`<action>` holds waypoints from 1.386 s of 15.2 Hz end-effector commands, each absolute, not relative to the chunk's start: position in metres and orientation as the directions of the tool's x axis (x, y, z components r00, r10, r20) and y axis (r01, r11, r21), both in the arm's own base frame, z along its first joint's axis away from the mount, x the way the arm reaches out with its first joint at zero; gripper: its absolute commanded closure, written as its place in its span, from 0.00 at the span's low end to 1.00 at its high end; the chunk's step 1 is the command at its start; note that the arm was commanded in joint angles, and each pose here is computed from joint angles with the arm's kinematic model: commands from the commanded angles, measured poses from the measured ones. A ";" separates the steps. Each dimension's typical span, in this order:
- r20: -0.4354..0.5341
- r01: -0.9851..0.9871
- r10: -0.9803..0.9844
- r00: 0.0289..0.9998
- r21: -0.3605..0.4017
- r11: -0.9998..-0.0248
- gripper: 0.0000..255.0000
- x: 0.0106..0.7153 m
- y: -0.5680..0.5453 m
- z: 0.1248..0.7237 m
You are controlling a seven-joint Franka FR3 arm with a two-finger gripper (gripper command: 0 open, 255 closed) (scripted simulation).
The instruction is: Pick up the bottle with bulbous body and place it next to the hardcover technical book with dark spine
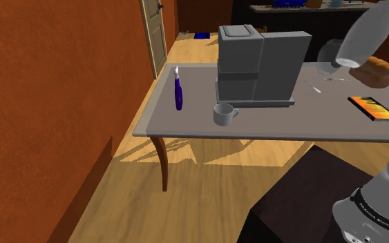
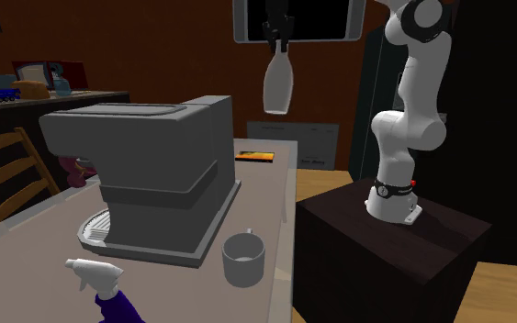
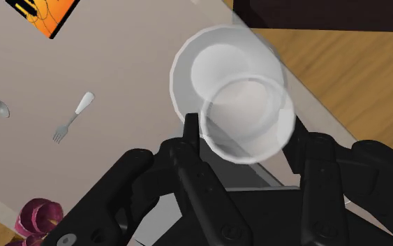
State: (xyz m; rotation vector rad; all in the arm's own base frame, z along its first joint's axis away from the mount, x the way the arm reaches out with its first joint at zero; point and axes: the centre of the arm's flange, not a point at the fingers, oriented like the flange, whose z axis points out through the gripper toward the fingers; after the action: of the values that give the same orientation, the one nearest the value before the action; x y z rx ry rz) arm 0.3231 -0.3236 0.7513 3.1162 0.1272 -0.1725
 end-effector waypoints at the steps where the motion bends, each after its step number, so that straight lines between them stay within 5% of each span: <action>1: -0.111 0.084 0.082 0.990 0.013 -0.996 1.00 0.302 -0.339 0.751; 21: -0.111 0.084 0.082 0.990 0.013 -0.996 1.00 0.101 -0.510 0.752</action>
State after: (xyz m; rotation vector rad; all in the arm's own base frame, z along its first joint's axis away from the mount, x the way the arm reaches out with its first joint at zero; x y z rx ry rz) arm 0.1105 -0.4992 0.7512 3.1179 0.1254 -0.1711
